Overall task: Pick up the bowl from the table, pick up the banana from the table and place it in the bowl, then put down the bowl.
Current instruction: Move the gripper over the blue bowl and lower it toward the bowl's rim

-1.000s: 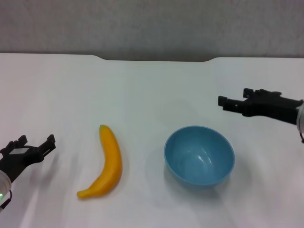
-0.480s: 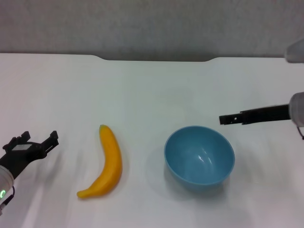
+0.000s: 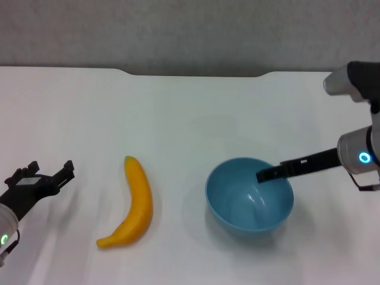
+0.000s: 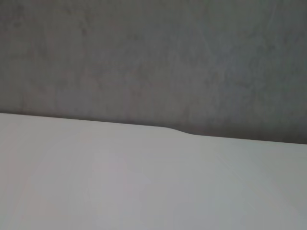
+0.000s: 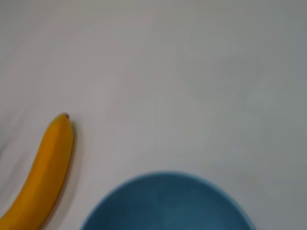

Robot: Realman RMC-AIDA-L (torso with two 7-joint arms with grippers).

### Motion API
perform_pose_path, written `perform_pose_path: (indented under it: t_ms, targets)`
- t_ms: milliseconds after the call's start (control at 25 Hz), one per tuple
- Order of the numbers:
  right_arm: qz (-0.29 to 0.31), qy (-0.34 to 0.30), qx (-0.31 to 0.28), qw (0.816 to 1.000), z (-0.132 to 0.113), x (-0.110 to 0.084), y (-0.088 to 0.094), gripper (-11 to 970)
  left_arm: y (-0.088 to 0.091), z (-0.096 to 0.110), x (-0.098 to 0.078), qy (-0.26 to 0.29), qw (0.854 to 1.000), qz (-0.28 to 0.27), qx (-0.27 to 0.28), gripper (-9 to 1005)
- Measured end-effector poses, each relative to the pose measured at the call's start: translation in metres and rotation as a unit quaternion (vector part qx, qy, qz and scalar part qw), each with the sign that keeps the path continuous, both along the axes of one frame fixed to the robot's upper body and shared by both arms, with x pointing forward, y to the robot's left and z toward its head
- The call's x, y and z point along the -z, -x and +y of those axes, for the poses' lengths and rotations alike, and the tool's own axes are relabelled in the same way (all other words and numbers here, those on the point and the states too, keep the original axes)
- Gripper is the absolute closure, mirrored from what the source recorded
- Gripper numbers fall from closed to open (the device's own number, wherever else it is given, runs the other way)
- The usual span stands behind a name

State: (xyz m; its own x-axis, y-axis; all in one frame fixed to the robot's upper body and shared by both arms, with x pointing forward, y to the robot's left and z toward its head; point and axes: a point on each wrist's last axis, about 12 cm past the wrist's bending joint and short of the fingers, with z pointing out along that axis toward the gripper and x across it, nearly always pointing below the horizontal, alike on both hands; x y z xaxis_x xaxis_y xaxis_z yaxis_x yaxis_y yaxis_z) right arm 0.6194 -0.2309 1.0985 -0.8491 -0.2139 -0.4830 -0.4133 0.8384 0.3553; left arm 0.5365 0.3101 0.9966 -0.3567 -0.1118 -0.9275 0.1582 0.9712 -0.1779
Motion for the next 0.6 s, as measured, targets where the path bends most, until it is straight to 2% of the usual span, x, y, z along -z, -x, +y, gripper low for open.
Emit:
perform_pose_path:
  t_ms: [240,600]
  targets:
    - [0.028,0.025,0.006,0.999,-0.006,0.015,0.006,85,-0.002,-0.002,-0.002,0.000,1.000,-0.004,0.003,128]
    - [0.017,0.025,0.026,0.999,-0.009,0.024,0.006,89,-0.004,-0.003,-0.003,0.001,1.000,-0.006,0.005,131]
